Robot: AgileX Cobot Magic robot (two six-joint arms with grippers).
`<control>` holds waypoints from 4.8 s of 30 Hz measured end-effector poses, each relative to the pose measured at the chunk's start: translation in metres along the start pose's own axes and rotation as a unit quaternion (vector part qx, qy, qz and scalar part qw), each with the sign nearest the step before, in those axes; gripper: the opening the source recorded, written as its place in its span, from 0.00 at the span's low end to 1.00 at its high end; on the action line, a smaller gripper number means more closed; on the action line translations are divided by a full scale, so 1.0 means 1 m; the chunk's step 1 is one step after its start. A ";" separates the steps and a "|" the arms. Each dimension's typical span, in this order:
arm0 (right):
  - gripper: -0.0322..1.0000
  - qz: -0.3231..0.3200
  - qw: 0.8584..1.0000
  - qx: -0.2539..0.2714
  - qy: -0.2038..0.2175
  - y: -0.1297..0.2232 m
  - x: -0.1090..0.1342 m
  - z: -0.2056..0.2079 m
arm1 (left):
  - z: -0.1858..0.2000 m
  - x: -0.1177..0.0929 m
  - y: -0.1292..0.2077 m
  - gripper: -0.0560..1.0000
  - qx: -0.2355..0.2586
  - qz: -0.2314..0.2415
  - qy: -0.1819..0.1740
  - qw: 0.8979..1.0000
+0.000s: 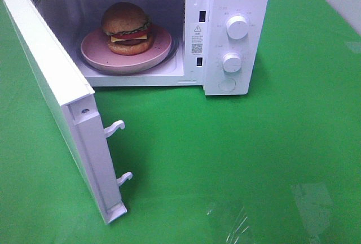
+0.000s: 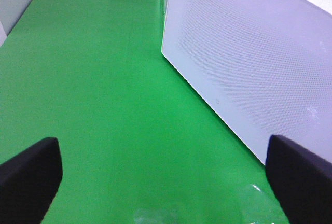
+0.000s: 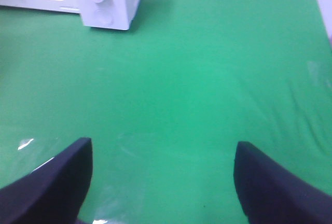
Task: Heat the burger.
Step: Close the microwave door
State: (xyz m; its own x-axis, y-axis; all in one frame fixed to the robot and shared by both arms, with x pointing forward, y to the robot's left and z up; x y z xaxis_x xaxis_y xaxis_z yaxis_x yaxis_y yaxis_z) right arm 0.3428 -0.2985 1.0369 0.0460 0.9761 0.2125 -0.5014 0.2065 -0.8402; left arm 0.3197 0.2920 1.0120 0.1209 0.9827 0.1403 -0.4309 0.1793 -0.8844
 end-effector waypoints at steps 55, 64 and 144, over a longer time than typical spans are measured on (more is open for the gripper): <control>0.72 -0.037 0.995 -0.082 0.033 0.017 -0.017 0.003 | 0.000 0.000 0.000 0.98 0.000 0.000 0.000 1.000; 0.72 -0.037 0.995 -0.082 0.033 0.017 -0.017 0.003 | 0.000 0.000 0.000 0.98 0.000 0.001 0.001 1.000; 0.72 -0.037 0.995 -0.082 0.033 0.017 -0.017 0.003 | -0.247 -0.092 -0.025 0.05 -0.128 -0.026 0.148 0.980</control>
State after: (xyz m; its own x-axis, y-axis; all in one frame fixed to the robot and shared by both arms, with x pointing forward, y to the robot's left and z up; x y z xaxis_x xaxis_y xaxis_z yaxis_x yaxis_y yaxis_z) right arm 0.3310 -0.3119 1.0206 0.1376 0.9587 0.2488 -0.3471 0.2819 -0.8945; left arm 0.5402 0.1853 0.9112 0.4067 0.9095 0.0864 -0.1835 0.1739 -0.9675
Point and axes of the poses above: a point on each arm's last joint axis where the gripper is mounted, z pointing back along that axis away from the gripper, x along the wrist's bending axis when the last joint is at zero, y = z × x, the point moved 10 cm from there along -z, pointing out along that axis toward the gripper, and after that the axes turned 14 degrees about -z, right-handed, at the moved point
